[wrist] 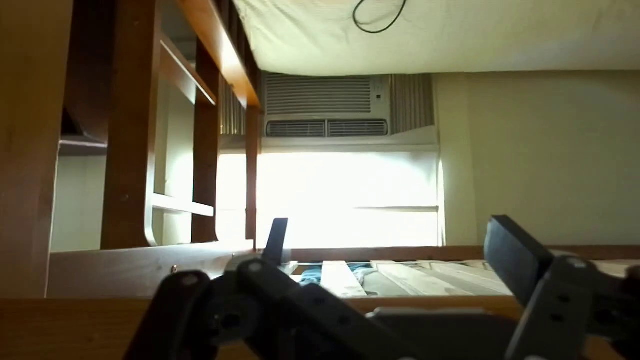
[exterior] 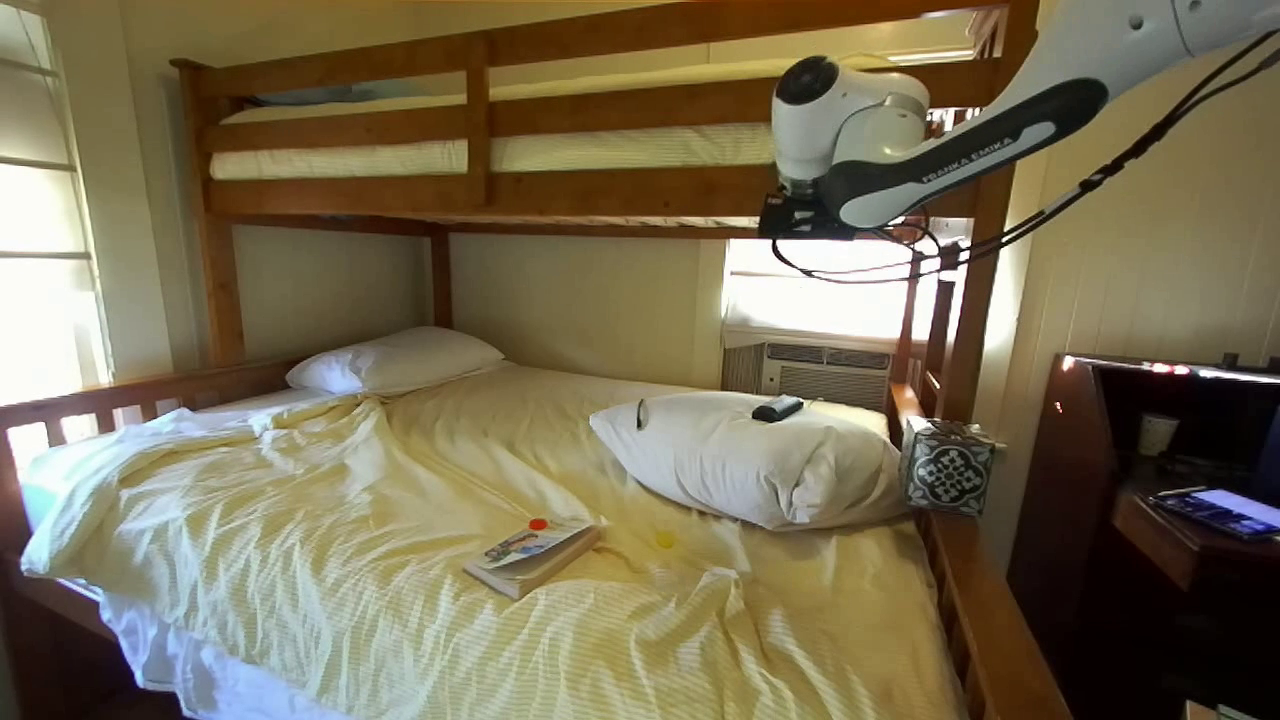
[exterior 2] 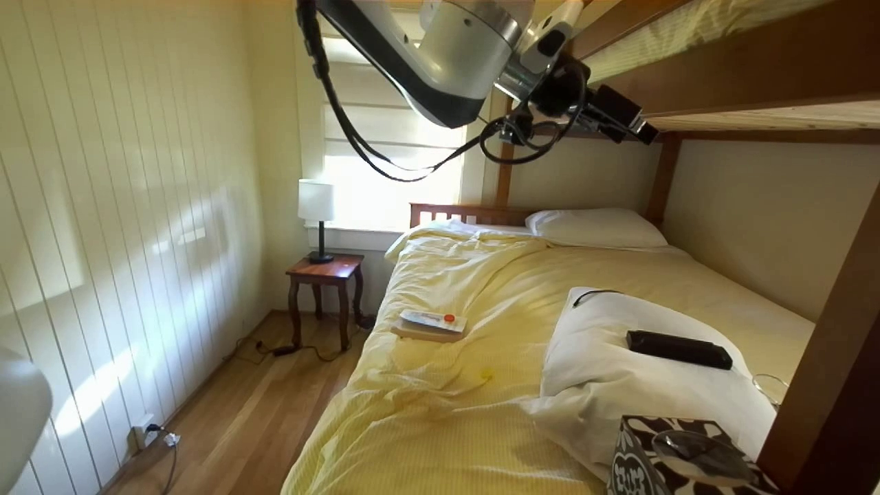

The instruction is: Move the remote to the left

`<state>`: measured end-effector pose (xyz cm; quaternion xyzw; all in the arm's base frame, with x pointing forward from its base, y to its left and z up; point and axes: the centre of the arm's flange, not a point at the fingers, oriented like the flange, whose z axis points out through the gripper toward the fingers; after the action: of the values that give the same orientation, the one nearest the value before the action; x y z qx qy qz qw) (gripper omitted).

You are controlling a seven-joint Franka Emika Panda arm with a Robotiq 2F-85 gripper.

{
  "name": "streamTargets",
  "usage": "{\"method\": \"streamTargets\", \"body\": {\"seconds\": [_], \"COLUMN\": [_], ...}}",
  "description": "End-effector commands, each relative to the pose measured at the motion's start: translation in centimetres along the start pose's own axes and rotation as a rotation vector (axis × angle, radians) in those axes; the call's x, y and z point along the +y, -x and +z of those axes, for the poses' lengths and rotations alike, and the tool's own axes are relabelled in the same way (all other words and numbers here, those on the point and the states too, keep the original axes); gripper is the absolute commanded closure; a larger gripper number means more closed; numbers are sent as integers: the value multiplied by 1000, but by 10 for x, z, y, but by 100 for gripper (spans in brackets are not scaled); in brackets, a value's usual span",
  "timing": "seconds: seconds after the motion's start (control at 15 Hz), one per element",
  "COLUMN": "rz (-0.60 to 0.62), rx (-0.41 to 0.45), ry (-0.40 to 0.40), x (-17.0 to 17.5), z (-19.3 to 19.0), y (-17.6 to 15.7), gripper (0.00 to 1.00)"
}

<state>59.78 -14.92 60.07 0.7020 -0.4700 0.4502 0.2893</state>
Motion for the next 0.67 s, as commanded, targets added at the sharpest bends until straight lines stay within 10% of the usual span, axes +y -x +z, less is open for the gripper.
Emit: {"method": "streamTargets", "body": {"seconds": [0.0,0.6], "rz": [-53,-66], "rx": [11,-25], "ry": [74,53], "x": [-64,-61], "z": [46,45], "y": [52,75], "gripper": [0,0]}}
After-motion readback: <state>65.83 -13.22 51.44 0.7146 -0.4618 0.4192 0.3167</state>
